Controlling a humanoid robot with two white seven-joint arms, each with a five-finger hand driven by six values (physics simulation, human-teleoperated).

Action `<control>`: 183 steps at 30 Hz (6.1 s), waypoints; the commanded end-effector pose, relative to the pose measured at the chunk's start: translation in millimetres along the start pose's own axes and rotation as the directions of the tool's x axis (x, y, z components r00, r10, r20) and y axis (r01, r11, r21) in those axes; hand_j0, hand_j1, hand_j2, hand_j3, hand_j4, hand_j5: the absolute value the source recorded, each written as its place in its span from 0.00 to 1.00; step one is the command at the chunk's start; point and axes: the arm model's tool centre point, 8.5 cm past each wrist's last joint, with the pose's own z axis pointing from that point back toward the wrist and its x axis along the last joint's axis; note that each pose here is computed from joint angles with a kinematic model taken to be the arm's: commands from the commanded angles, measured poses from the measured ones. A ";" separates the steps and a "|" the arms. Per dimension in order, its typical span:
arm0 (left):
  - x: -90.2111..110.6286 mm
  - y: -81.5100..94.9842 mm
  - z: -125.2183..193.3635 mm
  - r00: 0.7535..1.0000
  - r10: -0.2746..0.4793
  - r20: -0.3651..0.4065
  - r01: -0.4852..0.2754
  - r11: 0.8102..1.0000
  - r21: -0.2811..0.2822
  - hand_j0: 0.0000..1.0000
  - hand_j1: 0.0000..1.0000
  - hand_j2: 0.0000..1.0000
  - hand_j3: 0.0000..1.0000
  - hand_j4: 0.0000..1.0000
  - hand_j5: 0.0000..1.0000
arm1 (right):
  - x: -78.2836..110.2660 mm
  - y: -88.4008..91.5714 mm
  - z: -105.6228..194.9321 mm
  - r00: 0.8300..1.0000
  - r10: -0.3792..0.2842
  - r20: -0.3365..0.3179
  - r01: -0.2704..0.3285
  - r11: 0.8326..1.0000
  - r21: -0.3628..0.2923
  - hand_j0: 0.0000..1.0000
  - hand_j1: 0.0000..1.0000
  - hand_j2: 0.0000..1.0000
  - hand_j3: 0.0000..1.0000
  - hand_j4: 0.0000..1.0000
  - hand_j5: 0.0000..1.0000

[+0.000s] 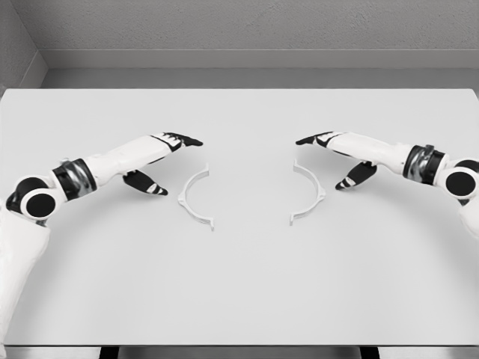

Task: Assemble PVC drainage pipe clamps

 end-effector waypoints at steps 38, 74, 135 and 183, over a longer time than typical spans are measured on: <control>15.9 -15.0 -31.4 0.999 0.025 0.033 -0.024 1.000 -0.005 1.00 1.00 1.00 1.00 1.00 1.00 | 22.5 -5.3 -24.5 0.997 0.020 0.070 -0.021 1.000 0.004 1.00 1.00 1.00 1.00 1.00 1.00; 57.6 1.7 -57.3 0.989 -0.032 0.145 0.027 0.999 0.037 1.00 1.00 1.00 1.00 1.00 1.00 | 37.6 -2.8 -46.6 0.993 0.022 0.116 -0.024 1.000 0.017 1.00 1.00 1.00 1.00 1.00 1.00; -16.5 105.7 149.7 0.995 -0.071 -0.073 0.081 0.986 0.144 1.00 1.00 1.00 1.00 1.00 1.00 | 39.7 3.7 -57.1 0.993 0.015 0.121 -0.021 0.999 0.050 1.00 1.00 1.00 1.00 1.00 1.00; -17.7 117.8 155.9 0.988 -0.115 -0.105 0.129 0.983 0.130 1.00 1.00 1.00 1.00 1.00 1.00 | 59.4 -0.7 -53.2 0.981 0.079 0.176 -0.091 0.994 0.063 1.00 1.00 1.00 1.00 1.00 1.00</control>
